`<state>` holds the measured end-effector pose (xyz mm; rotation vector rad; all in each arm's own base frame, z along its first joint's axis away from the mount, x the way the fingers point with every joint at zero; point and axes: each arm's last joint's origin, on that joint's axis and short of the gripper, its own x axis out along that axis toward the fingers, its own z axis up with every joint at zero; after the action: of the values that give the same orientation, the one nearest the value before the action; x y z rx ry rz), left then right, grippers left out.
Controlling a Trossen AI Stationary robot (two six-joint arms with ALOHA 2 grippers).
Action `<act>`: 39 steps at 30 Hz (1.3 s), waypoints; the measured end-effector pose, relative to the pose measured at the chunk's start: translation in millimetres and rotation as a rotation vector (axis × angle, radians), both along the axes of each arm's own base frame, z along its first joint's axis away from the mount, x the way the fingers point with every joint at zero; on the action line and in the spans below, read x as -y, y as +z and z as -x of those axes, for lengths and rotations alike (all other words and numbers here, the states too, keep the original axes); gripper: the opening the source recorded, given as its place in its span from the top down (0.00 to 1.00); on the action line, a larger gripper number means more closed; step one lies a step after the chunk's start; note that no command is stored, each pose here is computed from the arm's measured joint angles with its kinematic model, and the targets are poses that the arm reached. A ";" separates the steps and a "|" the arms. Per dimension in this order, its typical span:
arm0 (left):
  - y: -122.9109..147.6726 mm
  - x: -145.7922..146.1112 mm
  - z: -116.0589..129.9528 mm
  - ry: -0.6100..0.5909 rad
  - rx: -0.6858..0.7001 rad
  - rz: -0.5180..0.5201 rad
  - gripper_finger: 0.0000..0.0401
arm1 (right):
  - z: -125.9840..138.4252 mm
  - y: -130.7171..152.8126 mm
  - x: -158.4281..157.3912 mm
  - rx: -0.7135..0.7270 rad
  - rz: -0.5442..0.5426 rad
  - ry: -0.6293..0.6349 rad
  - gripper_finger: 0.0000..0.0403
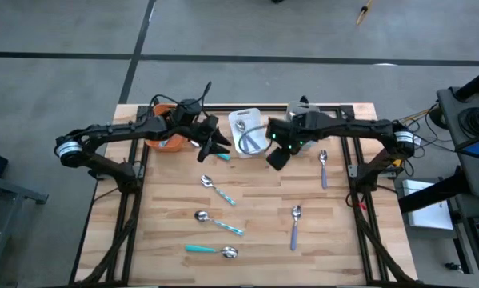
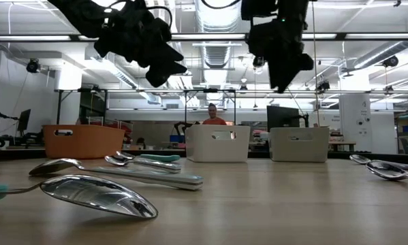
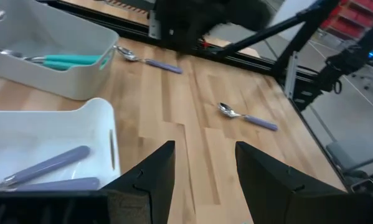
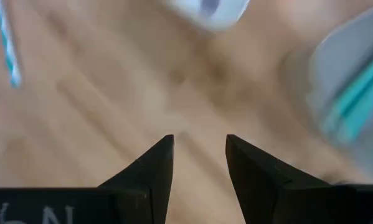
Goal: Sort silverware by color (type)
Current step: Put the purple spoon into the white bin
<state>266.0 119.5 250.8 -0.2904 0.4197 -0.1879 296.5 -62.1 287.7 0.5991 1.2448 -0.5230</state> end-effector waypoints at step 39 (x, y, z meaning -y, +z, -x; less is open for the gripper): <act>29.3 -5.8 -7.9 0.020 0.093 -0.118 0.63 | 145.8 -163.7 3.1 -0.487 -0.009 -0.608 0.66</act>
<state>273.9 125.3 280.2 -0.1692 0.3342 -0.1555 150.7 -65.2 124.0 0.8968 1.5159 -1.2263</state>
